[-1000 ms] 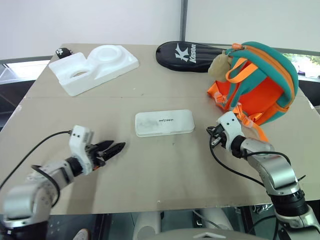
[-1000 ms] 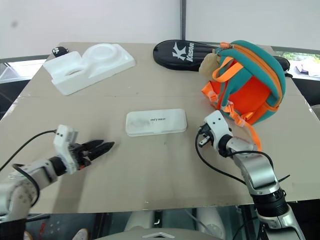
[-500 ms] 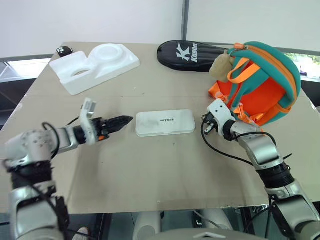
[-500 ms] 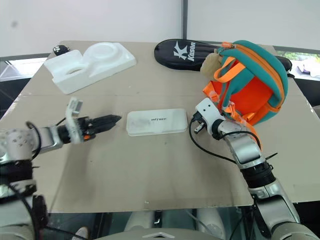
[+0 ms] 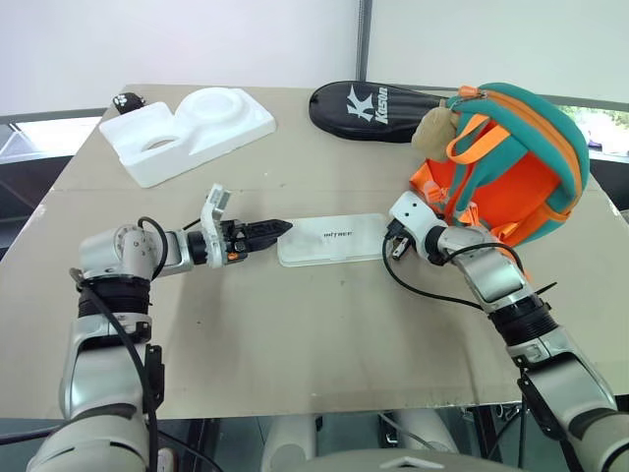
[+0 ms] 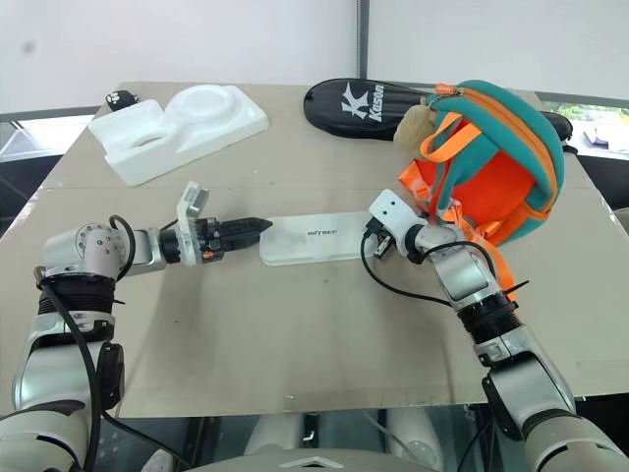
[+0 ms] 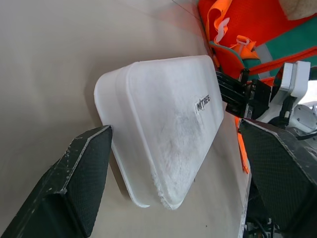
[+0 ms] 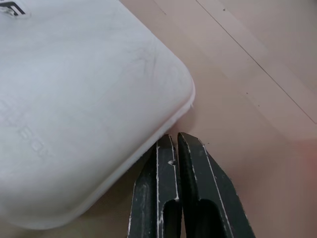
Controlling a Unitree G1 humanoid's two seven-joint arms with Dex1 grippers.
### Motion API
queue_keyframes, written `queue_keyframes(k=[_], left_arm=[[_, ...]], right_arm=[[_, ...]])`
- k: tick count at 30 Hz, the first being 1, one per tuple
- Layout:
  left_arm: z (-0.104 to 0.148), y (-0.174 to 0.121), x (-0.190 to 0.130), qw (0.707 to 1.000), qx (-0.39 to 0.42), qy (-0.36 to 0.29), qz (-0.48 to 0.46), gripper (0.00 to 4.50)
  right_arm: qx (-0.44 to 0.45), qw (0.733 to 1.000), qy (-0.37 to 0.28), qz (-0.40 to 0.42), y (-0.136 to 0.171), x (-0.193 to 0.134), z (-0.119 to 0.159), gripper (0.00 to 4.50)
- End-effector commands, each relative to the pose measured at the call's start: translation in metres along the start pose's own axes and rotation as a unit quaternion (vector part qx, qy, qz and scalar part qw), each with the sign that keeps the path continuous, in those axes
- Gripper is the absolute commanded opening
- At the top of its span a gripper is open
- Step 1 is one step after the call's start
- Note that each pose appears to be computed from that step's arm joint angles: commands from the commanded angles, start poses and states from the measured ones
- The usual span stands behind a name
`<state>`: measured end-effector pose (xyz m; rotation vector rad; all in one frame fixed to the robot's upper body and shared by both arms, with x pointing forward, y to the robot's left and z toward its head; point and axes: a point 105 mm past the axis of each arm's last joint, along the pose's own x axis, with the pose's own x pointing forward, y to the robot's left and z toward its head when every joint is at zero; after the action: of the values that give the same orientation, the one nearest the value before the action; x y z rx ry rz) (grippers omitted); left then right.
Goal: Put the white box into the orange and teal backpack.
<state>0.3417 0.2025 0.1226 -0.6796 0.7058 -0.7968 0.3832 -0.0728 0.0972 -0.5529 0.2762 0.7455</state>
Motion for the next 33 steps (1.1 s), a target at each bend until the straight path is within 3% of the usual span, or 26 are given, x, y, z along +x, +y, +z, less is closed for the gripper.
queue_keyframes(k=[1,9,16,22,25,30,32,33], left_arm=[[-0.023,0.019,-0.006,0.998,-0.032,0.034,0.034,4.16],[-0.025,0.032,-0.022,0.995,-0.031,0.035,0.089,4.16],[-0.018,0.002,0.006,0.998,-0.023,0.051,0.034,4.16],[-0.021,0.001,0.010,0.998,-0.035,0.045,0.023,4.16],[-0.019,0.003,0.009,0.998,-0.043,0.030,0.025,3.39],[-0.019,0.007,0.004,0.998,-0.052,0.006,0.026,1.25],[-0.019,0.007,0.003,0.998,-0.055,-0.003,0.025,1.09],[-0.019,0.007,0.002,0.998,-0.056,-0.010,0.023,1.09]], right_arm=[[-0.012,0.999,-0.029,0.007,0.003,0.000,0.015,0.00],[-0.019,0.999,-0.036,0.003,0.001,-0.001,0.017,0.00],[-0.015,0.992,-0.116,0.054,0.028,0.007,0.043,0.00],[-0.012,0.992,-0.112,0.053,0.031,0.009,0.032,0.00],[-0.001,0.992,-0.119,0.035,0.023,0.005,0.032,0.00],[0.026,0.990,-0.136,0.001,0.010,-0.019,0.030,0.00],[0.056,0.988,-0.143,0.014,0.012,-0.031,0.030,0.00],[0.077,0.985,-0.154,0.024,0.014,-0.042,0.032,0.24]])
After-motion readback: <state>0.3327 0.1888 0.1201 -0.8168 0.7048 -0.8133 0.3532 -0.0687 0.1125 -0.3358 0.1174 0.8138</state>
